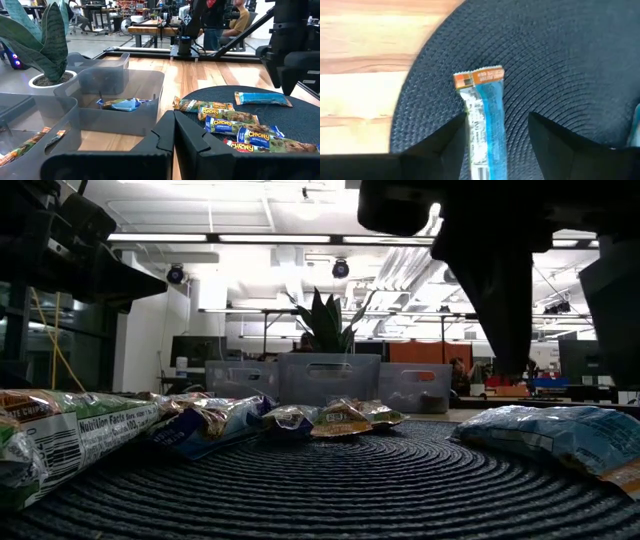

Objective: Pick and place Granola Bars by type
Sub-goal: Put the yellow granola bar into the left black bin

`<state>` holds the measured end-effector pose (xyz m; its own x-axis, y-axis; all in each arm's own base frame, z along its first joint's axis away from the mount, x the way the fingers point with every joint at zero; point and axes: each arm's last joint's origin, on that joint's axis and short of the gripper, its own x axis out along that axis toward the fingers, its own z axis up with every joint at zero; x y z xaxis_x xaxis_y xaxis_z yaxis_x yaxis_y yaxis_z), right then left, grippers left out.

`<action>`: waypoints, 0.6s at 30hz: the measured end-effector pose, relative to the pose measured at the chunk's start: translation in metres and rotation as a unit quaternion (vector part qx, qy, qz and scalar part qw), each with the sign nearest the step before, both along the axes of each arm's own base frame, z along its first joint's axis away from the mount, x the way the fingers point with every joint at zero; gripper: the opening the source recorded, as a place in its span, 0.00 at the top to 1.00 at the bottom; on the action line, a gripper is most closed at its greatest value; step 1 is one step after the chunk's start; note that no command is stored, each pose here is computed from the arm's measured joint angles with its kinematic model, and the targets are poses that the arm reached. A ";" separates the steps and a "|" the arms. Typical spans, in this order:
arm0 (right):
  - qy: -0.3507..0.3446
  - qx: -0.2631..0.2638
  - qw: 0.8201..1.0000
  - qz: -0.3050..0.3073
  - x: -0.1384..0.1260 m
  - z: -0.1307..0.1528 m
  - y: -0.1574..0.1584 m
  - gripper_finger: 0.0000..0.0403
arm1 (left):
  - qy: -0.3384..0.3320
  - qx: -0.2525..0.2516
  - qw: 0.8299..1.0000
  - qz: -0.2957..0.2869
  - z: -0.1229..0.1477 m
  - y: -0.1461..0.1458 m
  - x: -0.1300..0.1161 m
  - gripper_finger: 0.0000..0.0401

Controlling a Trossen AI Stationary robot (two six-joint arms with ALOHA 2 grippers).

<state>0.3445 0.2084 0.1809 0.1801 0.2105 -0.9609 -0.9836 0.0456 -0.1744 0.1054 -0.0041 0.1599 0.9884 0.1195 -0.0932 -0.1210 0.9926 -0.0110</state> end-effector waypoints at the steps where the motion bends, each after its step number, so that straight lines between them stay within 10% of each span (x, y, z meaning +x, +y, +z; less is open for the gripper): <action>1: -0.003 0.001 1.000 0.003 0.001 0.000 0.000 0.52 | 0.000 0.000 1.000 0.000 0.000 0.000 0.000 1.00; 18: 0.028 -0.037 0.999 -0.017 -0.007 -0.028 -0.022 0.52 | 0.000 0.000 1.000 0.000 0.000 0.000 0.000 1.00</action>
